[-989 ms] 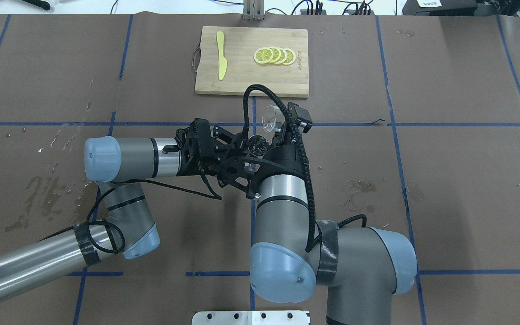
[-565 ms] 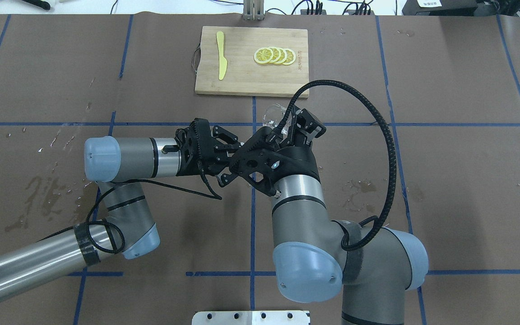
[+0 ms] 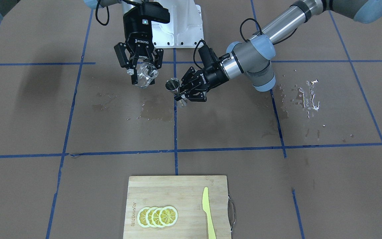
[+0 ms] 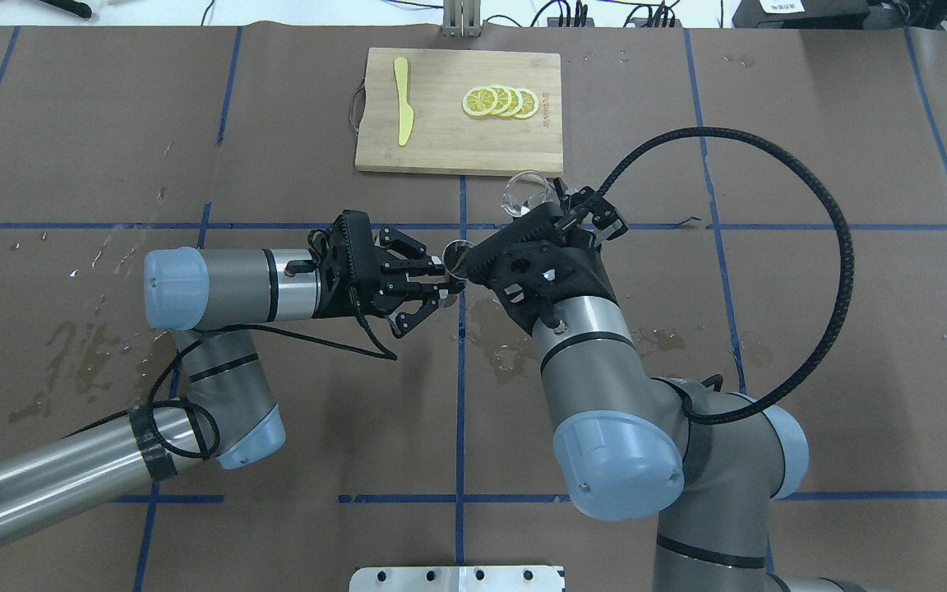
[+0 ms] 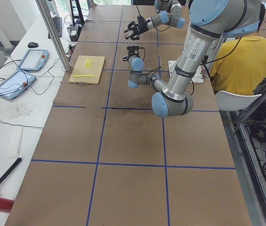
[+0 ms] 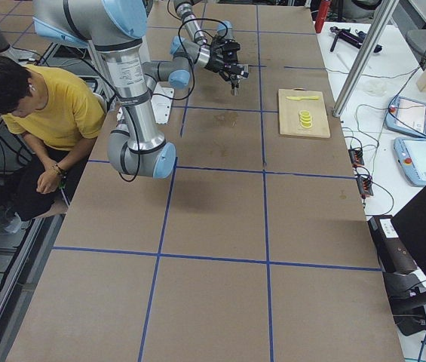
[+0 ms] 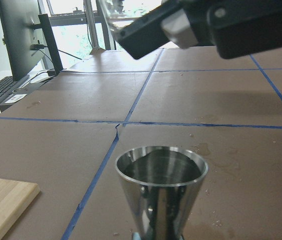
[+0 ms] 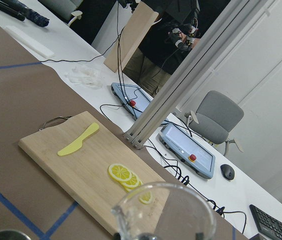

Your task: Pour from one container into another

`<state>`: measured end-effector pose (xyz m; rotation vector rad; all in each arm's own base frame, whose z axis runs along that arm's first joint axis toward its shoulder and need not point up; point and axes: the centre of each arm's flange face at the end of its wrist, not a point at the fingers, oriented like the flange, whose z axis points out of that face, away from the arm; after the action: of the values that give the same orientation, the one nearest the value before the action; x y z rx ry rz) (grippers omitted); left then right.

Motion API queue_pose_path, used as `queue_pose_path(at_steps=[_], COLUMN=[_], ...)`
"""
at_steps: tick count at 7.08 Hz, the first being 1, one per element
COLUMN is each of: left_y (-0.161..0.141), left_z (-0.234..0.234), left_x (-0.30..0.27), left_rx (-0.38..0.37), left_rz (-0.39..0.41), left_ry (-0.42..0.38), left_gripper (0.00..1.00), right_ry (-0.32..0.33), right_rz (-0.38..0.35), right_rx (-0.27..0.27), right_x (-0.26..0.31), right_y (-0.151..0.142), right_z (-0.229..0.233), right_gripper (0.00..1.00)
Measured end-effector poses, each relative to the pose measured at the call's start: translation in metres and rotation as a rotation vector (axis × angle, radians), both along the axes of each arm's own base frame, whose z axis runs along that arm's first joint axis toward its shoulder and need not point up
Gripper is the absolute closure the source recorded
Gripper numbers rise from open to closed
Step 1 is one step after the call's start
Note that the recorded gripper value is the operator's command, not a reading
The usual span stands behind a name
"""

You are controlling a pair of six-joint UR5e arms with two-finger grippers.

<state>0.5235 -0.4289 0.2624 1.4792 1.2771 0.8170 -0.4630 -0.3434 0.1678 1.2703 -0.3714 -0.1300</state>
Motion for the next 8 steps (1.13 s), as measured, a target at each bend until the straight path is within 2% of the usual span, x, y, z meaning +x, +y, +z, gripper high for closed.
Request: queue_pose_path(at_steps=[2, 5, 8], left_y=[0.002, 0.002, 0.007], left_z=[0.011, 0.037, 0.106], left_x=[-0.014, -0.059, -0.119], left_rx=[-0.069, -0.157, -0.198], left_rz=[0.016, 0.015, -0.013], left_ry=[0.033, 0.085, 0.123], left_gripper=[1.00, 1.00, 1.00], right_ry=[-0.068, -0.072, -0.067], right_rz=[0.015, 0.033, 0.035], right_rx=[0.007, 0.008, 0.006], right_x=[0.018, 0.027, 0.028], right_y=[-0.009, -0.018, -0.019], right_z=[0.027, 0.039, 0.043], right_gripper=[1.00, 1.00, 1.00])
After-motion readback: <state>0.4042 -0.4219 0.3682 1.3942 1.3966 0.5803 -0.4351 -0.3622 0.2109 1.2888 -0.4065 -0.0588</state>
